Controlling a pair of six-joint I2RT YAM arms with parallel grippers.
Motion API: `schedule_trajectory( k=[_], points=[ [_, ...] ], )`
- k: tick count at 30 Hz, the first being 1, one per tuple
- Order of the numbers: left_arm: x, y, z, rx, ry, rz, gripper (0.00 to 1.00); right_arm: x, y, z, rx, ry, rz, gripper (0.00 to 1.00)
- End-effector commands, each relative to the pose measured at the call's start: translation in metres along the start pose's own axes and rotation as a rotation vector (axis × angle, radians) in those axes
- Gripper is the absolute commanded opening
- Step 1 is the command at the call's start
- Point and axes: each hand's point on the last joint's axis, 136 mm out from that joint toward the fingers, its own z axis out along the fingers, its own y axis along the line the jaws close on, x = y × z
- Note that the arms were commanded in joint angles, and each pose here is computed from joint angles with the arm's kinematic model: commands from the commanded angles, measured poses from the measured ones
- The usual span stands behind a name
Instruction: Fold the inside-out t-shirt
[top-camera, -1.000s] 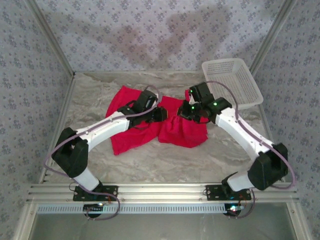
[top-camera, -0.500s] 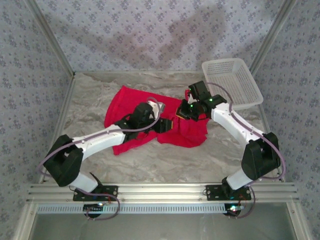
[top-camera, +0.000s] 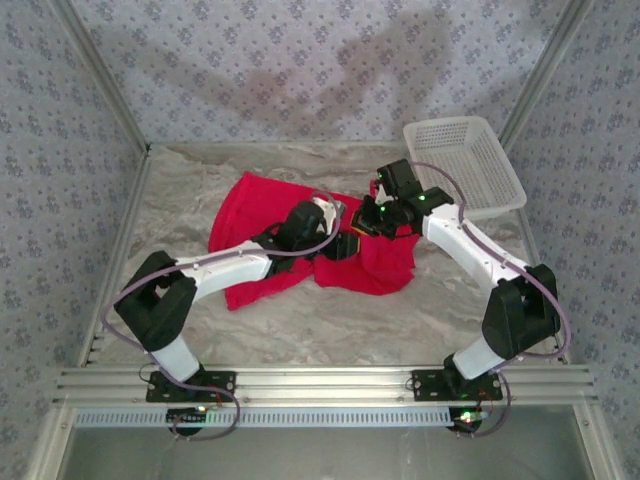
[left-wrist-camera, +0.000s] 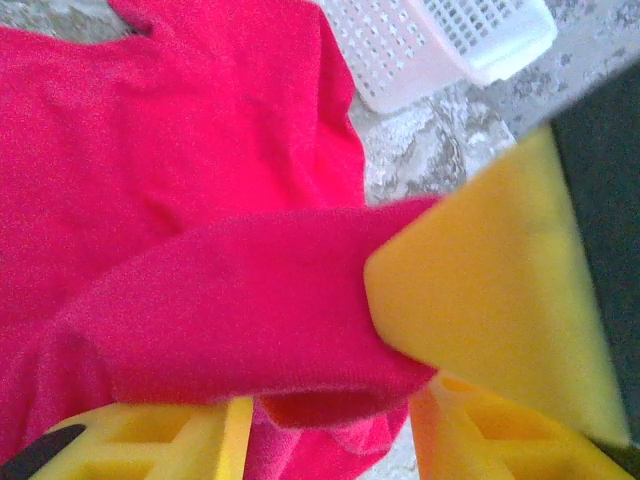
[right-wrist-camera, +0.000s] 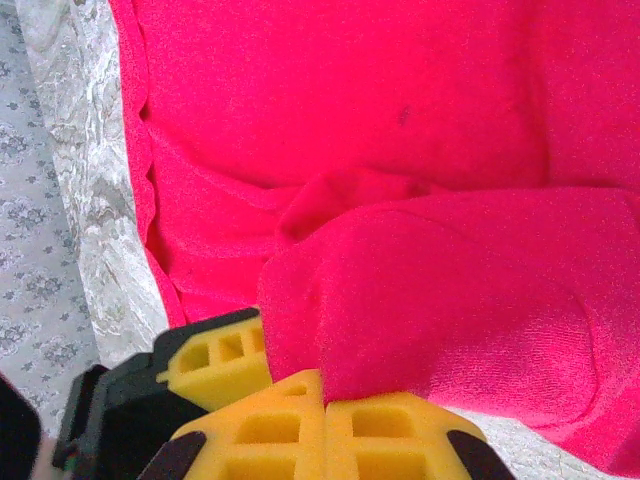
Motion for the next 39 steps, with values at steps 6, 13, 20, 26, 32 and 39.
schedule_trajectory(
  k=[6,13,20,26,32,39],
  points=[
    [-0.009,0.015,0.004,-0.073,-0.010,-0.034,0.45,0.000,0.016,-0.010,-0.050,0.000,-0.009,0.00],
    [-0.007,0.014,0.012,-0.059,0.009,-0.042,0.00,-0.003,0.017,-0.009,-0.051,-0.002,-0.009,0.00],
    [-0.024,-0.002,-0.009,-0.060,0.025,-0.062,0.00,0.011,-0.028,-0.012,0.035,0.015,0.014,0.52],
    [-0.038,-0.010,-0.025,-0.056,0.048,-0.133,0.00,0.051,-0.034,-0.006,-0.027,0.008,0.028,0.45],
    [-0.044,-0.016,-0.033,-0.041,0.061,-0.158,0.00,0.042,-0.015,0.015,-0.089,-0.057,0.029,0.58],
    [-0.048,-0.021,-0.041,-0.033,0.065,-0.177,0.00,0.002,-0.021,0.048,-0.020,-0.116,0.049,0.14]
  ],
)
